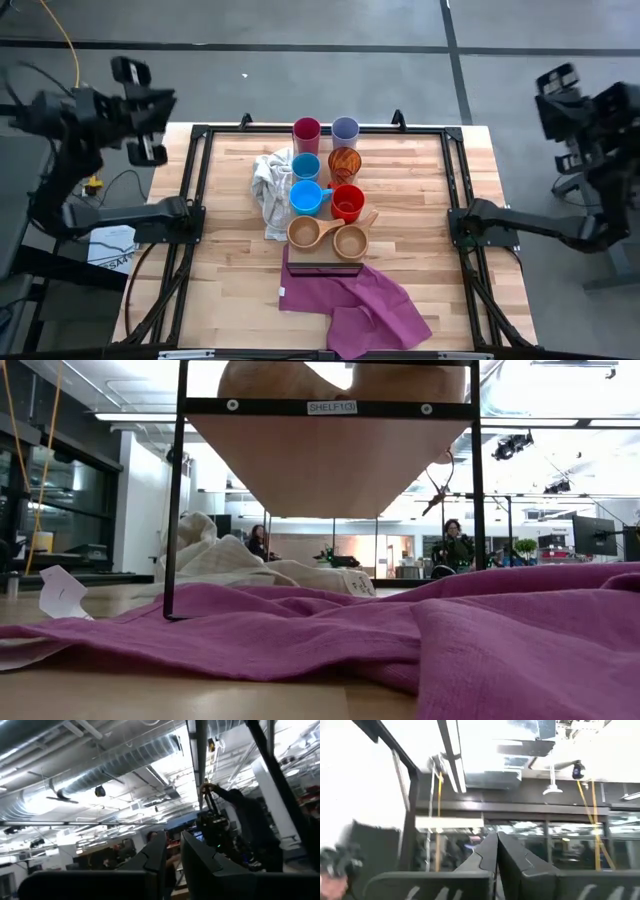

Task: Stack small to large cups/mugs on shelf
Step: Return to Home Position

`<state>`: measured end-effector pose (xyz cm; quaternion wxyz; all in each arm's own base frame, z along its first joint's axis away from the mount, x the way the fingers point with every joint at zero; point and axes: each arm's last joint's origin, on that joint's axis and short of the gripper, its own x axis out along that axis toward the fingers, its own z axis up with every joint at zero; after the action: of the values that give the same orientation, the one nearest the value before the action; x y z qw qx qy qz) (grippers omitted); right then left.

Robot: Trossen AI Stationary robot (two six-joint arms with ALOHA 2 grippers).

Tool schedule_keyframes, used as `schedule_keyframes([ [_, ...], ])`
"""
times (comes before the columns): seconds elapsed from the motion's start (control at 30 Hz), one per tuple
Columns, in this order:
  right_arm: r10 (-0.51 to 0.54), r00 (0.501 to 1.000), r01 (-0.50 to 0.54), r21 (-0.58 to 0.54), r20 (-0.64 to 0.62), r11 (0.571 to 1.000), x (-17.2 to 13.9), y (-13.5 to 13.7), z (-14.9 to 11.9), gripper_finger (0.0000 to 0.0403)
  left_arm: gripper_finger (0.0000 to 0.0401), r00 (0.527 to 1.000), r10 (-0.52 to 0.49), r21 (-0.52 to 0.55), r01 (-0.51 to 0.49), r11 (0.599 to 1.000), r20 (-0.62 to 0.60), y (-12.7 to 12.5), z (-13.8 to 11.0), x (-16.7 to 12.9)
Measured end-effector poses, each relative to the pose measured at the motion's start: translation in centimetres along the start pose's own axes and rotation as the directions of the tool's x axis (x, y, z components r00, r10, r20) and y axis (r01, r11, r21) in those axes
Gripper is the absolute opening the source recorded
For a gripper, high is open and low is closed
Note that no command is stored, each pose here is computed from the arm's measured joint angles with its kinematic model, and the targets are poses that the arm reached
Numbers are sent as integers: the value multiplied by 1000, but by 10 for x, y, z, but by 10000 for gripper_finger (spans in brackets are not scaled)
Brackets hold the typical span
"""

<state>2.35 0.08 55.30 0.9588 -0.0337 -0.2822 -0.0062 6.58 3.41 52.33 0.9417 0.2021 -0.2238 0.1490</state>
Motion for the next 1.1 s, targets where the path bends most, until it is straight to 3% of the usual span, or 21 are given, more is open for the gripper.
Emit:
schedule_keyframes([
  [0.23,26,998,-35,174,53,984,-12,-11,-62,0,46,999,-46,-119,48,992,18,-21,-49,-31],
  [0.33,41,996,-59,228,82,972,-11,-17,-83,0,46,996,-79,-158,84,984,37,-25,-57,-36],
  [0.5,25,999,-33,306,30,951,-11,-24,-107,0,46,991,-130,-164,134,977,36,-33,-68,-47],
  [0.63,23,999,-29,347,22,937,-10,-26,-111,0,46,997,-72,-156,73,985,12,-39,-100,-55],
  [0.87,37,997,-56,347,63,936,-11,-20,-91,0,46,996,-5,-150,19,989,94,-54,-165,-70],
  [0.97,24,999,-32,365,27,931,-10,-19,-86,0,46,994,-34,-194,54,979,105,-63,-181,-70],
  [1.1,2,1000,8,368,-28,930,-11,-18,-86,0,46,979,-130,-155,154,976,156,-80,-179,-59],
])
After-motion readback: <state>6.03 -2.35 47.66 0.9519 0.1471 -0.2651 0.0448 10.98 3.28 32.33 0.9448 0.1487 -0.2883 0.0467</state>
